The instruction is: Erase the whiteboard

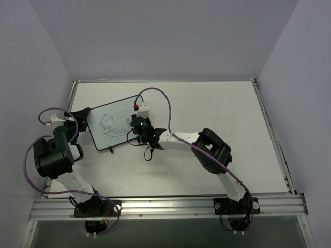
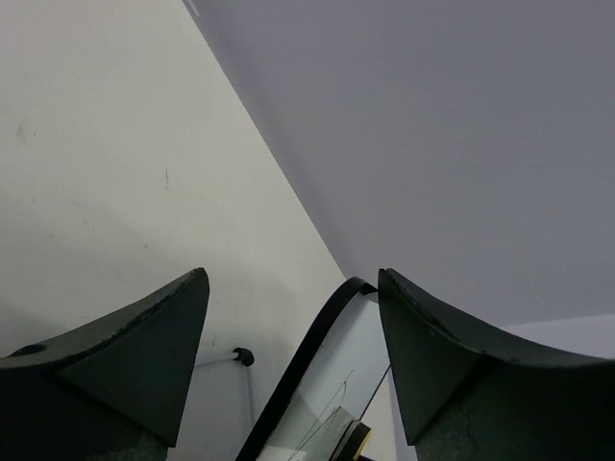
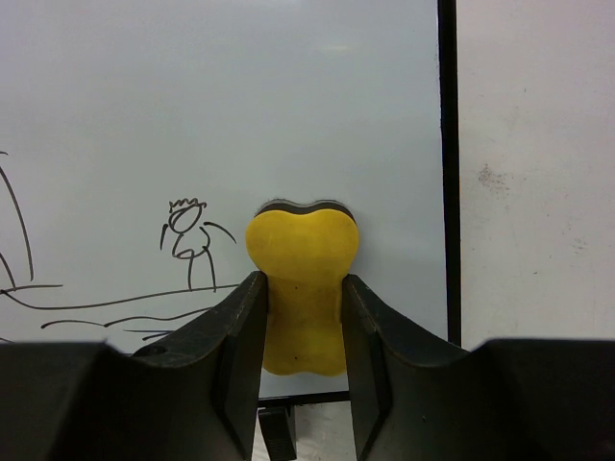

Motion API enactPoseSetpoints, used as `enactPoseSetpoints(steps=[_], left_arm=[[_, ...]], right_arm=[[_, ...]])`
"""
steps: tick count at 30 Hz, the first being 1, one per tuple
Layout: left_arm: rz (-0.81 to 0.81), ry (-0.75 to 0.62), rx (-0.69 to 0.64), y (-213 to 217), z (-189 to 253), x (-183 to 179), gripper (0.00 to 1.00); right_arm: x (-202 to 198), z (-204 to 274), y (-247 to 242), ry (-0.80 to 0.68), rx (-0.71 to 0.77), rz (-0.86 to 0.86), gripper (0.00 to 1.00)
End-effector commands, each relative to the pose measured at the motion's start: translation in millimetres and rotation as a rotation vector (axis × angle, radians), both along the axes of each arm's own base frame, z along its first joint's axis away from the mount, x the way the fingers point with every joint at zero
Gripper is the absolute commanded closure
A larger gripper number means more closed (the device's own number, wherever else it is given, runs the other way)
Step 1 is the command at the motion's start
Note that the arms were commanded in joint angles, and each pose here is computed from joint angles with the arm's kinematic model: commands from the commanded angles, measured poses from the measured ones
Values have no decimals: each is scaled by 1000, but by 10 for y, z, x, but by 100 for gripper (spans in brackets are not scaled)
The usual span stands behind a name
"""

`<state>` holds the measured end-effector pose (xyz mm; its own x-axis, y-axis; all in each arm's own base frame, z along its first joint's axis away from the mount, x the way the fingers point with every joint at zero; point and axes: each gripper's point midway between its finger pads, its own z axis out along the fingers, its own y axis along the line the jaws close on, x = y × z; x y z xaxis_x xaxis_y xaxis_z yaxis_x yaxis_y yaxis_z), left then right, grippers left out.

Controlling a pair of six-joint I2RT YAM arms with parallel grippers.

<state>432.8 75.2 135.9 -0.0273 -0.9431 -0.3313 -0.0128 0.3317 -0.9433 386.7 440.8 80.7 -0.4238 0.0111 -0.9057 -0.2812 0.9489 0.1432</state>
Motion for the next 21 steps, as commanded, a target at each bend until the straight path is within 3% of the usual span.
enactPoseSetpoints(steps=[1, 5, 11, 19, 21], left_arm=[[-59, -131, 77, -108, 345, -77, 23], [-95, -143, 99, -193, 404, -149, 35], [-120, -119, 134, -255, 353, -231, 62], [-141, -106, 160, -307, 339, -289, 84], [-143, -99, 167, -318, 315, -314, 96]], right_arm=[[-81, -272, -113, 48, -107, -4, 96], [-88, -294, -107, 51, -107, -4, 96], [-109, -291, -69, 50, -101, 2, 96], [-128, -315, -66, 50, -109, 4, 96], [-132, -328, -73, 51, -110, 4, 96]])
